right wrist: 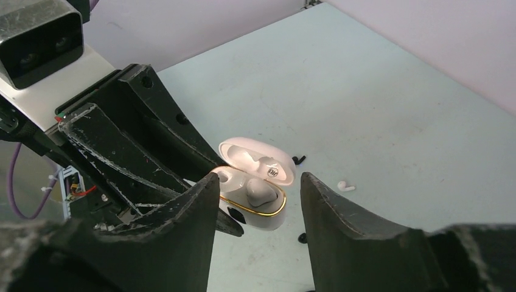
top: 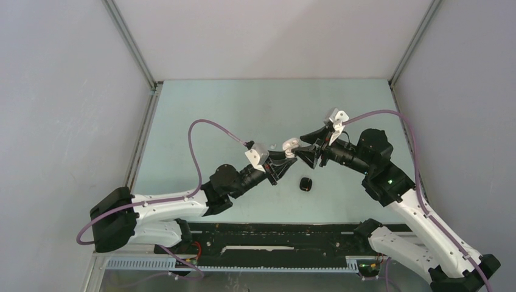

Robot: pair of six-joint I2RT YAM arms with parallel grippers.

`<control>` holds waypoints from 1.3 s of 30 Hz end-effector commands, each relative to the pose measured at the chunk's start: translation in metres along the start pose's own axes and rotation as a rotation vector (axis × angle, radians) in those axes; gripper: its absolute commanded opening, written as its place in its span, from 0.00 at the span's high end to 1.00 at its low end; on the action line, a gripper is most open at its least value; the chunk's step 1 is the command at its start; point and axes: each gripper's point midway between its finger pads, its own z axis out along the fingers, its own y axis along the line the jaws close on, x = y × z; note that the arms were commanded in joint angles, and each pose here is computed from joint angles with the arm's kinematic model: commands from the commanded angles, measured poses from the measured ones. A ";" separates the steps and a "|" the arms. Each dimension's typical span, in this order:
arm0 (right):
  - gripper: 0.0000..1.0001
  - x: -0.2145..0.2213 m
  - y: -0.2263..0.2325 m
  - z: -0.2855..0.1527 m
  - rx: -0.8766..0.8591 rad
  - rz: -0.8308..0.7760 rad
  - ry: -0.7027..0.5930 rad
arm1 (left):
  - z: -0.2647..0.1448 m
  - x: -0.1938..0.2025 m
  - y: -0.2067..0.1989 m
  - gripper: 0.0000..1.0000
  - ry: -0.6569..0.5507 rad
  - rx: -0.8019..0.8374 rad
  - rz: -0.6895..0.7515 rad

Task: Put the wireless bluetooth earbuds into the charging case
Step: Insert the right earbud into the right side groove of the charging case, then pick up the left earbud from the center of the board.

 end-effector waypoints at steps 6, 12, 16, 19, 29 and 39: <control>0.38 -0.047 0.007 -0.007 -0.022 0.069 -0.083 | 0.000 -0.018 0.003 1.00 -0.070 -0.011 -0.012; 0.31 -0.071 0.005 -0.019 -0.005 0.062 -0.093 | -0.001 -0.014 0.003 1.00 -0.060 -0.008 -0.018; 0.27 -0.071 -0.012 -0.022 0.064 0.033 -0.056 | -0.003 -0.011 0.002 1.00 -0.054 -0.005 -0.023; 0.25 -0.063 -0.026 -0.023 0.096 0.058 -0.012 | -0.006 -0.011 0.003 1.00 -0.055 -0.008 -0.027; 0.19 0.012 -0.093 -0.028 0.193 0.032 0.243 | -0.034 -0.008 0.020 1.00 -0.013 -0.091 -0.006; 0.39 0.087 -0.144 -0.002 0.175 0.105 0.428 | -0.072 -0.007 0.041 1.00 0.046 -0.206 -0.022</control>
